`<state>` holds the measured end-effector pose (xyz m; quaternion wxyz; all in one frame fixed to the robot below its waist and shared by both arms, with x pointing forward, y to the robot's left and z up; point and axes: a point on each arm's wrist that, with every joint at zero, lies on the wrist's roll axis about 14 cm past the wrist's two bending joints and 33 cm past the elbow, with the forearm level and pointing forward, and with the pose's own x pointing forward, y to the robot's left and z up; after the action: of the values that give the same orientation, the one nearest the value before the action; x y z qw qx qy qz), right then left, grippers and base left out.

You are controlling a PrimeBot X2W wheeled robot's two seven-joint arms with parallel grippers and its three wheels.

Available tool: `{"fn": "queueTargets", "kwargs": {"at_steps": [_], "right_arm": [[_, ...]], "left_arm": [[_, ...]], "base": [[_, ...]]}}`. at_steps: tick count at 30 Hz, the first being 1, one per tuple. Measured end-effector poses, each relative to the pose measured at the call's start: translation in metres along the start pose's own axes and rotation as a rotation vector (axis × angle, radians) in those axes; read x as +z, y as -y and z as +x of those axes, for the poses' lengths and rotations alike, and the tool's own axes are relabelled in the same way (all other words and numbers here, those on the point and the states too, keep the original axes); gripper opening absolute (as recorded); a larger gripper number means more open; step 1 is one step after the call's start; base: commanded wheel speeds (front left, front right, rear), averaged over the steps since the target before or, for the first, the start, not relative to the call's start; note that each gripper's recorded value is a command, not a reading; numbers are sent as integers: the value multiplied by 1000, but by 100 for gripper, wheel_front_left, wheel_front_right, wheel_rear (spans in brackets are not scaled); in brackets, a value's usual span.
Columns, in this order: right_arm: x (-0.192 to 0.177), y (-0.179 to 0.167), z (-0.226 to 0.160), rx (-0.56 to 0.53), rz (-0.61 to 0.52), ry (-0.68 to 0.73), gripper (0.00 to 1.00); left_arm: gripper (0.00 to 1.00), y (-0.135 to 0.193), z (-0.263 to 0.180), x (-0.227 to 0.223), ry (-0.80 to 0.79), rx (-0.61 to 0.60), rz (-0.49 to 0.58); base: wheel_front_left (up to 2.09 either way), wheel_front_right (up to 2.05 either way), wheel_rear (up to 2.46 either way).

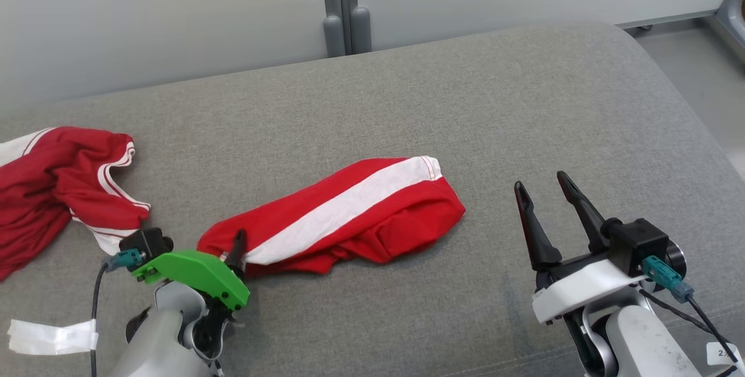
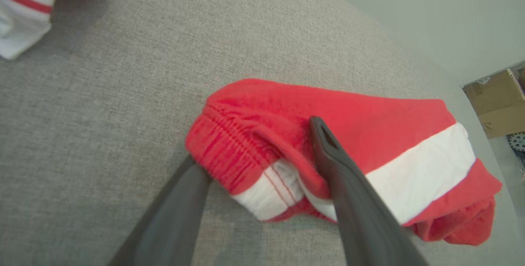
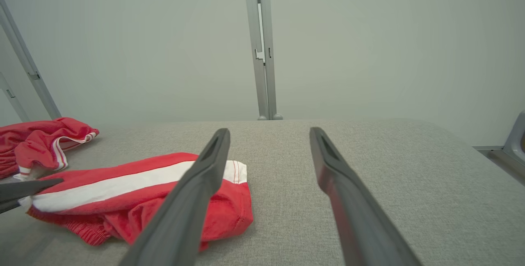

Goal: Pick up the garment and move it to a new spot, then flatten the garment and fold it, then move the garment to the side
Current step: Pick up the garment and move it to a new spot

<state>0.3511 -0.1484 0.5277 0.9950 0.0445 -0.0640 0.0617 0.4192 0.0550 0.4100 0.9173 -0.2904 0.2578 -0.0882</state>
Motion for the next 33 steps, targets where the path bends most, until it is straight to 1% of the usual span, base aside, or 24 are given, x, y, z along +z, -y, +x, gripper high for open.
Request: {"fn": "queueTargets", "kwargs": {"at_steps": [2,4,9,13,22,24,27,31,33], "right_arm": [[0,-2,-1,6,2,0,100],[0,-4,-2,11,4,0,100],[1,-6,-2,16,4,3,100],[1,-6,-2,17,4,5,100],[5,-2,3,8,1,17,100],[6,-3,4,13,1,21,100],[6,-7,7,24,3,24,100],[6,-10,9,31,4,25,100],[6,-12,8,37,5,23,100]], "left_arm": [[100,-1,-5,-8,-22,-17,-37],[100,0,-8,-16,-46,-24,-38],[100,13,-12,-41,-159,-73,60],[100,17,-14,-51,-202,-93,121],[100,18,-15,-45,-174,-92,188],[100,15,-16,-43,-159,-77,204],[100,9,-18,-40,-150,-57,259],[100,0,-20,-27,-105,-31,279],[100,-5,-22,-22,-86,-15,307]], "base": [[0,0,0],[0,0,0],[0,0,0],[0,0,0],[0,0,0],[0,0,0],[0,0,0],[0,0,0],[0,0,0]]}}
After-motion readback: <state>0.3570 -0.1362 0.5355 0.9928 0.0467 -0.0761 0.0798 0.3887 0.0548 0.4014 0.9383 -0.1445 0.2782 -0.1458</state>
